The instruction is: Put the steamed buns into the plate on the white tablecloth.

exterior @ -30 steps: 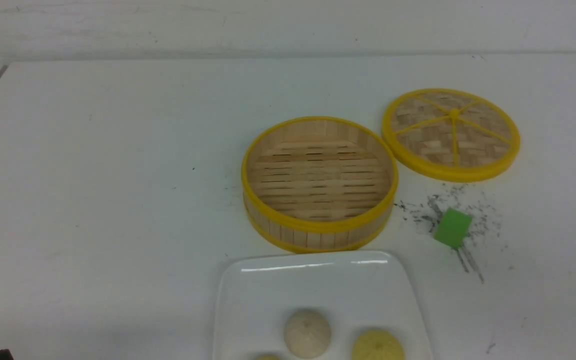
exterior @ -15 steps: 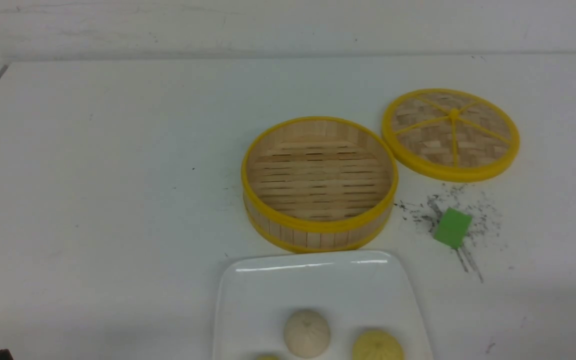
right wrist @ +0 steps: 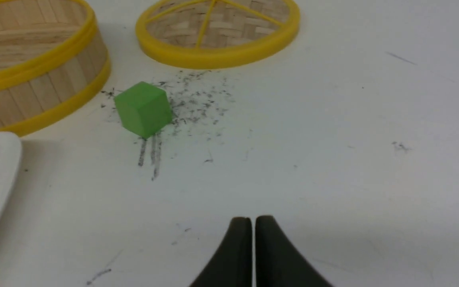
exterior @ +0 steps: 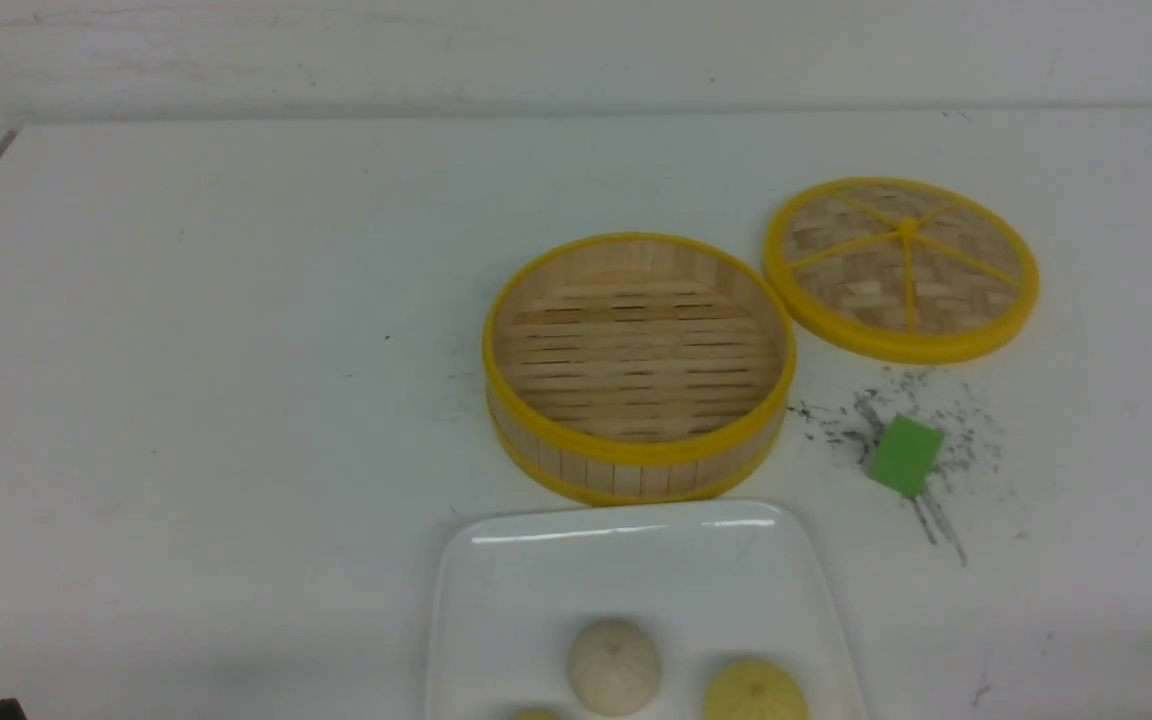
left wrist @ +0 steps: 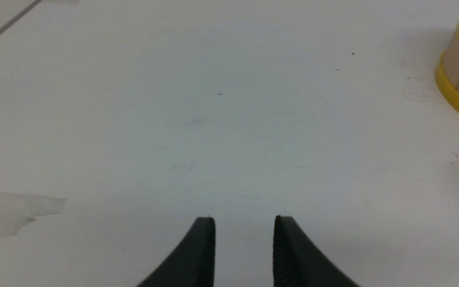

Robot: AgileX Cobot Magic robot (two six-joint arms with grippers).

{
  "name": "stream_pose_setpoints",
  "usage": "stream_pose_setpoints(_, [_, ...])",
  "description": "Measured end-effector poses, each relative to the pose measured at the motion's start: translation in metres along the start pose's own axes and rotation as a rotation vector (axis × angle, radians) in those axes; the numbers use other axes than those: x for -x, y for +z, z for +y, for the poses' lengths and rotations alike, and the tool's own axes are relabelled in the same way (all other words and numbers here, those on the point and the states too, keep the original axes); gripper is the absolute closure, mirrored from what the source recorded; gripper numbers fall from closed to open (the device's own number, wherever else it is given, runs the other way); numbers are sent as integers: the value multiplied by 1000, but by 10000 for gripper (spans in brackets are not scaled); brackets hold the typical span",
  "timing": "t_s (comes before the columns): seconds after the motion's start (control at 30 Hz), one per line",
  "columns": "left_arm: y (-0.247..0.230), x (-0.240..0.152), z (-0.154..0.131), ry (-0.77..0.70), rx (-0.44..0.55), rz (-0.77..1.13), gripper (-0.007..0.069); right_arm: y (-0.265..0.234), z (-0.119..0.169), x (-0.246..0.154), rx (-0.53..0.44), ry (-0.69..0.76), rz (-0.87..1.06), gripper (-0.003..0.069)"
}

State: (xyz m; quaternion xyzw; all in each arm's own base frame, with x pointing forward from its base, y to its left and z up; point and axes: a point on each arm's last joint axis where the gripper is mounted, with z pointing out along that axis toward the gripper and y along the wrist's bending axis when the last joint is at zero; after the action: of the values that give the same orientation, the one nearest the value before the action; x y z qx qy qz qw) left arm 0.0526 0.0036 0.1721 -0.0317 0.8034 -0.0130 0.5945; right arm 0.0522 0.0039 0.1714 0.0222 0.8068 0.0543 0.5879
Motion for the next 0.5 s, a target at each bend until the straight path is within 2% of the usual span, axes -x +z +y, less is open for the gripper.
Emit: stream_pose_setpoints(0.5, [0, 0, 0, 6, 3, -1, 384, 0, -2, 0, -45, 10, 3, 603])
